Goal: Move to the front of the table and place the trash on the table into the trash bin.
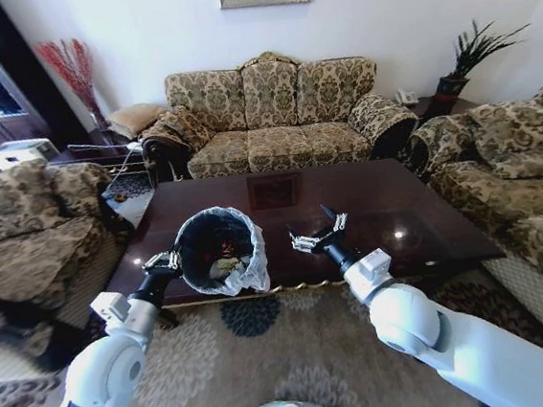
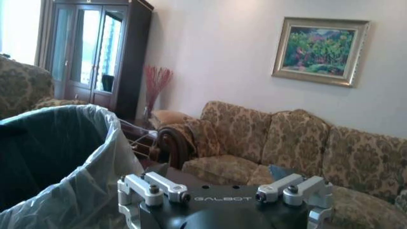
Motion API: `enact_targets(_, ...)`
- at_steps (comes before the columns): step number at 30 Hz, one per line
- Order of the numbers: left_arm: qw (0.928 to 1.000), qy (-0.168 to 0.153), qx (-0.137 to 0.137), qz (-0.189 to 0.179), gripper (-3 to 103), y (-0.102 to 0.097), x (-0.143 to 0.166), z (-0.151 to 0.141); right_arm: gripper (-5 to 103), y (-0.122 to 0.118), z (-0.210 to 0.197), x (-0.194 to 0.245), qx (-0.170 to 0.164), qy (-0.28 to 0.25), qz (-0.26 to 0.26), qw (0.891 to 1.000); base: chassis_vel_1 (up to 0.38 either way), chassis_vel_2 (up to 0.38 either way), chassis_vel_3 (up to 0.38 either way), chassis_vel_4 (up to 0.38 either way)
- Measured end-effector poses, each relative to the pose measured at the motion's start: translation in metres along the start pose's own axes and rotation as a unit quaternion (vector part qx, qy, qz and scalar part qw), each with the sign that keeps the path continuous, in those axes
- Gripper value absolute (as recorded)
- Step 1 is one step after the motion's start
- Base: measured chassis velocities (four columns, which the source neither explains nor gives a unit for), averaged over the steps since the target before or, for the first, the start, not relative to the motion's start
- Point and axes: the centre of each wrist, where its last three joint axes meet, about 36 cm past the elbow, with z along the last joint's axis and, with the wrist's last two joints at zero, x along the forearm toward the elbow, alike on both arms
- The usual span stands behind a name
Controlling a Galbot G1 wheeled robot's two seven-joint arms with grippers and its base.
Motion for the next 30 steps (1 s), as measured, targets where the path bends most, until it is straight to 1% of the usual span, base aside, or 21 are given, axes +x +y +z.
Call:
enact_targets(3, 1.0000, 0.000, 0.000, -0.002, 3, 0.000, 0.001, 0.000, 100, 0.000, 0.002, -0.002, -0.002, -0.004, -0.001, 1.000, 0.550, -0.125, -0.571, 0.132)
enact_targets(6, 1.0000, 0.000, 0.000, -0.004, 3, 0.000, 0.001, -0.001, 100, -0.001, 0.002, -0.003, -0.002, -0.006, 0.000, 1.000, 0.422, -0.106, -0.370, 0.111)
enact_targets(8, 1.0000, 0.000, 0.003, -0.006, 3, -0.001, 0.001, 0.000, 100, -0.002, 0.003, -0.004, -0.002, -0.005, 0.001, 1.000, 0.239, -0.070, -0.152, 0.095)
enact_targets(10, 0.9998, 0.003, 0.008, -0.018, 3, -0.002, 0.002, 0.002, 100, -0.002, 0.005, -0.004, -0.001, -0.003, 0.002, 1.000, 0.017, -0.015, -0.041, 0.040)
enact_targets(12, 0.9997, 0.005, 0.010, -0.022, 3, -0.002, 0.003, 0.002, 100, -0.002, 0.006, -0.004, 0.000, -0.002, 0.003, 1.000, -0.031, 0.004, 0.015, -0.009)
enact_targets(14, 0.9986, 0.021, 0.015, -0.046, 3, -0.003, 0.006, 0.002, 100, -0.003, 0.010, -0.004, 0.003, 0.003, 0.006, 1.000, -0.096, 0.009, 0.075, -0.033)
enact_targets(15, 0.9986, 0.021, 0.015, -0.046, 3, -0.003, 0.006, 0.002, 100, -0.003, 0.010, -0.004, 0.003, 0.003, 0.006, 1.000, -0.131, 0.009, 0.089, -0.049)
enact_targets(17, 0.9972, 0.030, 0.018, -0.067, 3, -0.003, 0.012, 0.003, 100, -0.003, 0.014, -0.004, 0.004, 0.005, 0.009, 1.000, -0.149, 0.011, 0.083, -0.045)
enact_targets(18, 0.9972, 0.030, 0.018, -0.067, 3, -0.003, 0.012, 0.003, 100, -0.003, 0.014, -0.004, 0.004, 0.005, 0.009, 1.000, -0.149, 0.006, 0.078, -0.042)
enact_targets(21, 0.9950, 0.040, 0.019, -0.089, 3, -0.003, 0.027, -0.002, 100, -0.003, 0.018, -0.004, 0.003, 0.007, 0.015, 1.000, -0.028, 0.002, 0.016, -0.003)
enact_targets(22, 0.9950, 0.040, 0.019, -0.089, 3, -0.003, 0.027, -0.002, 100, -0.003, 0.018, -0.004, 0.003, 0.007, 0.015, 1.000, 0.000, 0.000, 0.000, 0.000)
enact_targets(23, 0.9946, 0.044, 0.017, -0.093, 3, -0.004, 0.030, -0.003, 100, -0.004, 0.019, -0.004, 0.003, 0.008, 0.016, 1.000, 0.000, 0.000, 0.000, 0.000)
enact_targets(26, 0.9917, 0.062, 0.000, -0.113, 3, -0.006, 0.041, 0.000, 100, -0.005, 0.022, -0.004, 0.000, 0.008, 0.024, 1.000, 0.033, -0.005, -0.020, 0.015)
enact_targets(27, 0.9917, 0.062, 0.000, -0.113, 3, -0.006, 0.041, 0.000, 100, -0.005, 0.022, -0.004, 0.000, 0.008, 0.024, 1.000, 0.000, 0.000, 0.000, 0.000)
enact_targets(28, 0.9901, 0.070, -0.007, -0.121, 3, -0.006, 0.045, 0.003, 100, -0.006, 0.023, -0.004, -0.002, 0.007, 0.028, 1.000, 0.000, 0.000, 0.000, 0.000)
enact_targets(29, 0.9875, 0.076, -0.021, -0.136, 3, -0.005, 0.051, 0.010, 100, -0.009, 0.023, -0.005, -0.003, 0.006, 0.035, 0.999, 0.000, 0.000, 0.000, 0.000)
enact_targets(30, 0.9875, 0.076, -0.021, -0.136, 3, -0.005, 0.051, 0.010, 100, -0.009, 0.023, -0.005, -0.003, 0.006, 0.035, 0.999, 0.000, 0.000, 0.000, 0.000)
